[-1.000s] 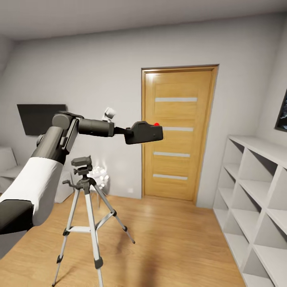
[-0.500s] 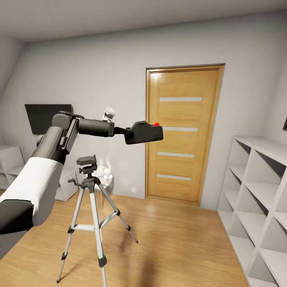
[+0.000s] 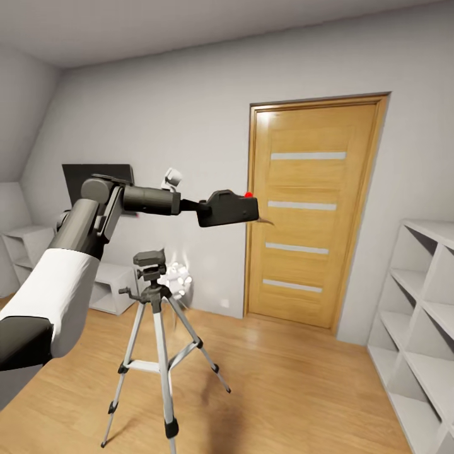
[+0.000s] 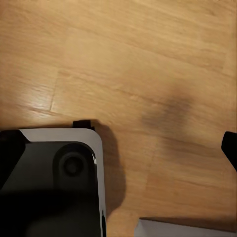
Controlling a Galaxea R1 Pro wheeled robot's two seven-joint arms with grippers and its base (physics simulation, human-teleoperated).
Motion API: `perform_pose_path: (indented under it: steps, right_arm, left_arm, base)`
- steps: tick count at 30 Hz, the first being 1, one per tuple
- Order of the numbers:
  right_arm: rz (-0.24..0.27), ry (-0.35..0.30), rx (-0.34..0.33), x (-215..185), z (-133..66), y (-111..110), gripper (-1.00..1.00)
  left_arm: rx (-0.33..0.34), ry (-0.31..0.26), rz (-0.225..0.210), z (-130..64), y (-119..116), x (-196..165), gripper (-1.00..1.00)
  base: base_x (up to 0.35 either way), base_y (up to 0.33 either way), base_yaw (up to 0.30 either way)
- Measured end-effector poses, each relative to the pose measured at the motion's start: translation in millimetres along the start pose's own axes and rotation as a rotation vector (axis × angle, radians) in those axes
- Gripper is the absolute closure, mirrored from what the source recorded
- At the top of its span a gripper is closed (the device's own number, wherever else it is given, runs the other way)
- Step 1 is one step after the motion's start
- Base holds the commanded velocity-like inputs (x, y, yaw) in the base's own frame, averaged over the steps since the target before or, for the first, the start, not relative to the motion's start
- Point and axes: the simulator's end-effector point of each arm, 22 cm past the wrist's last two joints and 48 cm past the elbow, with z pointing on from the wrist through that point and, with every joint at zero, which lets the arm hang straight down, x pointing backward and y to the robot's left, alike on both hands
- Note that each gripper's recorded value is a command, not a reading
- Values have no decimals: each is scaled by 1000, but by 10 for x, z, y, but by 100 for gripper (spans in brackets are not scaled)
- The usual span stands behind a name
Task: Attach the digital camera to the camera tripod in the bedroom.
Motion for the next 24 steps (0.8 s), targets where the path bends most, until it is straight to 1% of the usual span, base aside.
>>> perform_pose_path:
  steps: [7,10,18,24]
  right_arm:
    - [0,0,0,0,1,0,-100]
    - [0,1,0,3,1,0,-100]
    - [0,4,0,14,2,1,-100]
    - [-1,4,0,16,2,0,-100]
  left_arm:
    - [0,-1,7,-2,-14,-13,100]
    - [0,-1,7,-1,-12,-11,100]
    - [1,0,5,11,-3,-2,100]
    - [7,0,5,35,-20,-4,100]
  base:
    - [13,0,18]
    - [2,0,156]
    - [0,0,235]
    - [0,0,26]
